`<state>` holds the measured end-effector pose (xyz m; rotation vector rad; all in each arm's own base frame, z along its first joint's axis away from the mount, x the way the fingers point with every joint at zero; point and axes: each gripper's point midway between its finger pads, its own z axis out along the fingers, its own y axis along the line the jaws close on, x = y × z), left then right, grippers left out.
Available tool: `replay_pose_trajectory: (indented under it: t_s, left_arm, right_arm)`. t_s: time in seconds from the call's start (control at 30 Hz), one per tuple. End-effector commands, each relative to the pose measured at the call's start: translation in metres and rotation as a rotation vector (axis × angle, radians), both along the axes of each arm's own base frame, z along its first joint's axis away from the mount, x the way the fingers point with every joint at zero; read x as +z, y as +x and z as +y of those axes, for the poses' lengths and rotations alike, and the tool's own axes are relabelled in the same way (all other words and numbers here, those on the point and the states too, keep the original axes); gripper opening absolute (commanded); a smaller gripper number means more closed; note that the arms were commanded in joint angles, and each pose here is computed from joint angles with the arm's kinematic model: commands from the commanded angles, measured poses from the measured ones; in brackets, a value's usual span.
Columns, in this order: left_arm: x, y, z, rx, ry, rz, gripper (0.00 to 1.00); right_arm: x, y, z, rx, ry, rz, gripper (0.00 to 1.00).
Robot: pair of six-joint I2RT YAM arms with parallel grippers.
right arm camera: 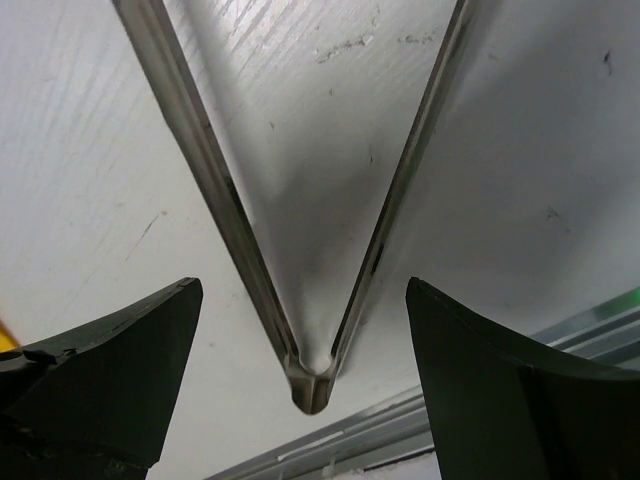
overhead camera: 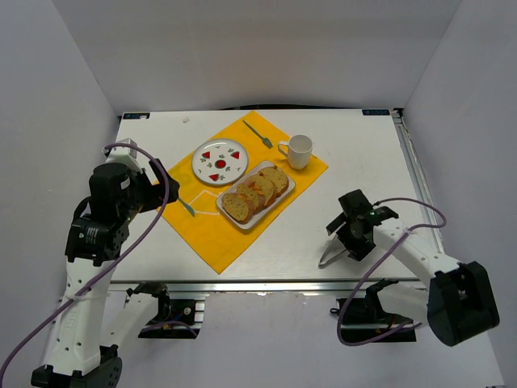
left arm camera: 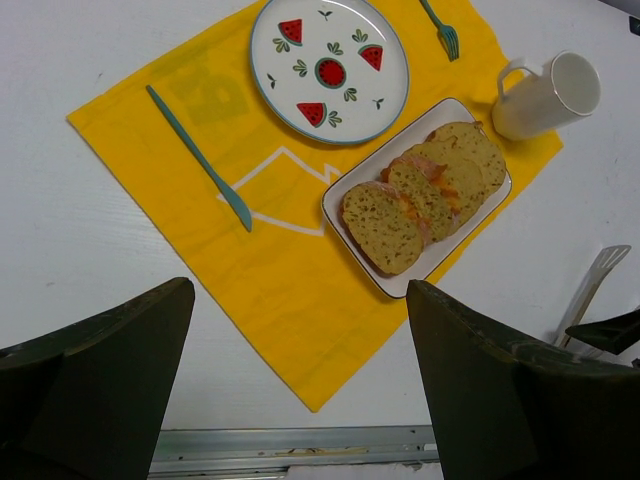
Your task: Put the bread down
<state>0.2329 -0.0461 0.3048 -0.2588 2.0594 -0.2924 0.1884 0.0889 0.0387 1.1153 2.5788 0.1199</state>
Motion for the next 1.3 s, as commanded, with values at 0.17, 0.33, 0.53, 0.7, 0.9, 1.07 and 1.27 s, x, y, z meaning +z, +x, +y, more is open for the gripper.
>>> replay_pose_trajectory:
  t_s: [0.17, 0.33, 0.53, 0.7, 0.9, 1.07, 1.27]
  left_arm:
    - [0.004, 0.006, 0.002, 0.007, 0.028, -0.013, 0.98]
    - [0.002, 0.007, 0.003, 0.012, 0.033, -0.005, 0.98]
    - [0.001, 0.008, 0.004, 0.018, 0.035, -0.001, 0.98]
    - [0.002, 0.008, 0.004, 0.019, 0.030, -0.002, 0.98]
    - [0.009, 0.010, 0.004, 0.023, 0.025, -0.021, 0.98]
    - [0.020, 0.014, 0.004, 0.023, 0.027, -0.047, 0.98]
    - [0.032, 0.017, 0.006, 0.033, 0.030, -0.077, 0.98]
  right_arm:
    - [-0.018, 0.018, -0.006, 0.035, -0.089, -0.008, 0.89]
    - [-0.030, 0.023, -0.006, 0.052, -0.114, 0.014, 0.89]
    - [-0.031, 0.022, -0.009, 0.045, -0.131, 0.025, 0.72]
    - [-0.025, 0.019, -0.011, 0.060, -0.149, 0.031, 0.52]
    - [0.027, 0.028, -0.011, 0.174, -0.198, -0.018, 0.50]
    - [0.097, 0.026, -0.011, 0.298, -0.196, -0.092, 0.48]
    - [0.152, 0.014, -0.013, 0.408, -0.192, -0.136, 0.48]
